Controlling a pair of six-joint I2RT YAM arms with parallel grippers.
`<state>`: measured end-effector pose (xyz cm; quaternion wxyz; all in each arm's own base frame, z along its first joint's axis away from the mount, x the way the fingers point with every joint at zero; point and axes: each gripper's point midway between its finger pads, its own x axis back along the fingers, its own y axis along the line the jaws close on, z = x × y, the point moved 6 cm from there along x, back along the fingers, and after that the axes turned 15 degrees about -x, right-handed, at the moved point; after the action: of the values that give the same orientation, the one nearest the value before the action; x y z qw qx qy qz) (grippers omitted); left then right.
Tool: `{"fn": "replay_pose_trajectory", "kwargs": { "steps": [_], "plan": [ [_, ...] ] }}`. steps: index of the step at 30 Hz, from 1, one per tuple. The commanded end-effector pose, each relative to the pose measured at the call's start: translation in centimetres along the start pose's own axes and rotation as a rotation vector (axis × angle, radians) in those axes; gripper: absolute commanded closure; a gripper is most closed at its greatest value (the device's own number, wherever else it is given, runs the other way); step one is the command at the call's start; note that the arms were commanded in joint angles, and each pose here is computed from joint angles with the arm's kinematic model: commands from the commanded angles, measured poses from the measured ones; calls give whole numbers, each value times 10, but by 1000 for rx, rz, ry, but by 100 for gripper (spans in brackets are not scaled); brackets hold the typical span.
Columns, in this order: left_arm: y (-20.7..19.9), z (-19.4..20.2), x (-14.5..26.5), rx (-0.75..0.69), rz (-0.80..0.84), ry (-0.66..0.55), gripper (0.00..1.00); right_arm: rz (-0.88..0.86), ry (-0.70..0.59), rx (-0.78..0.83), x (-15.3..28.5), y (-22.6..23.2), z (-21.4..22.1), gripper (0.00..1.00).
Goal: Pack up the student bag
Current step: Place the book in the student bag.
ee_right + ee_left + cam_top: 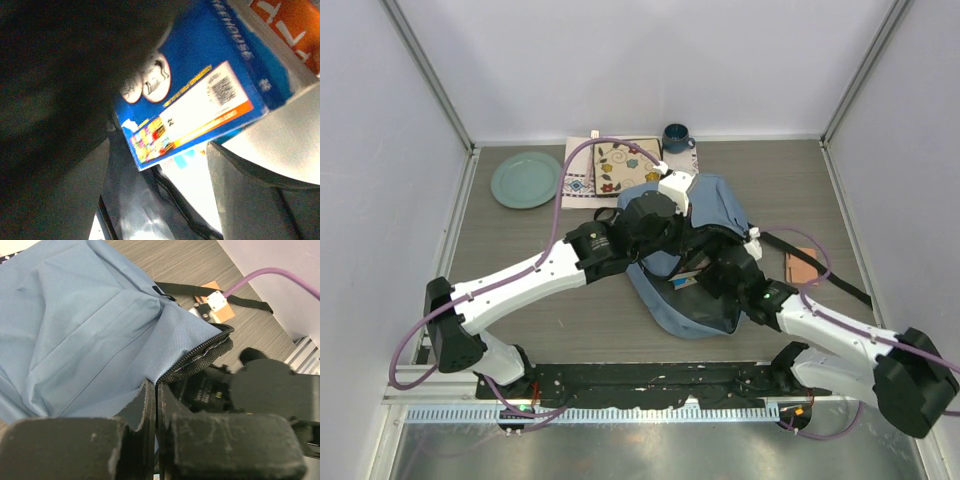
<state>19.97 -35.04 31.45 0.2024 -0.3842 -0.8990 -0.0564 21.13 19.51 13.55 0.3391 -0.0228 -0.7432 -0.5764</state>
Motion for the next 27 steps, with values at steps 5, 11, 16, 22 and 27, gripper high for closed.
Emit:
{"fn": "replay_pose_trajectory", "kwargs": {
  "steps": [5, 11, 16, 22, 27],
  "plan": [
    [-3, -20, 4, 52, 13, -105, 100, 33, -23, 184, 60, -3, -20, 14],
    [-4, -12, 0, 65, 17, -85, 100, 89, -48, 202, 97, -18, -32, 14],
    [-9, -1, -7, 85, 39, -57, 100, 82, -195, 150, 140, -20, -58, 14],
    [-29, 29, -29, 80, 123, 53, 100, 14, -481, 61, 185, -8, -102, 14],
    [-65, 82, -40, -2, 169, 233, 100, -9, -601, 62, 203, 6, -119, 14]
  ]
}}
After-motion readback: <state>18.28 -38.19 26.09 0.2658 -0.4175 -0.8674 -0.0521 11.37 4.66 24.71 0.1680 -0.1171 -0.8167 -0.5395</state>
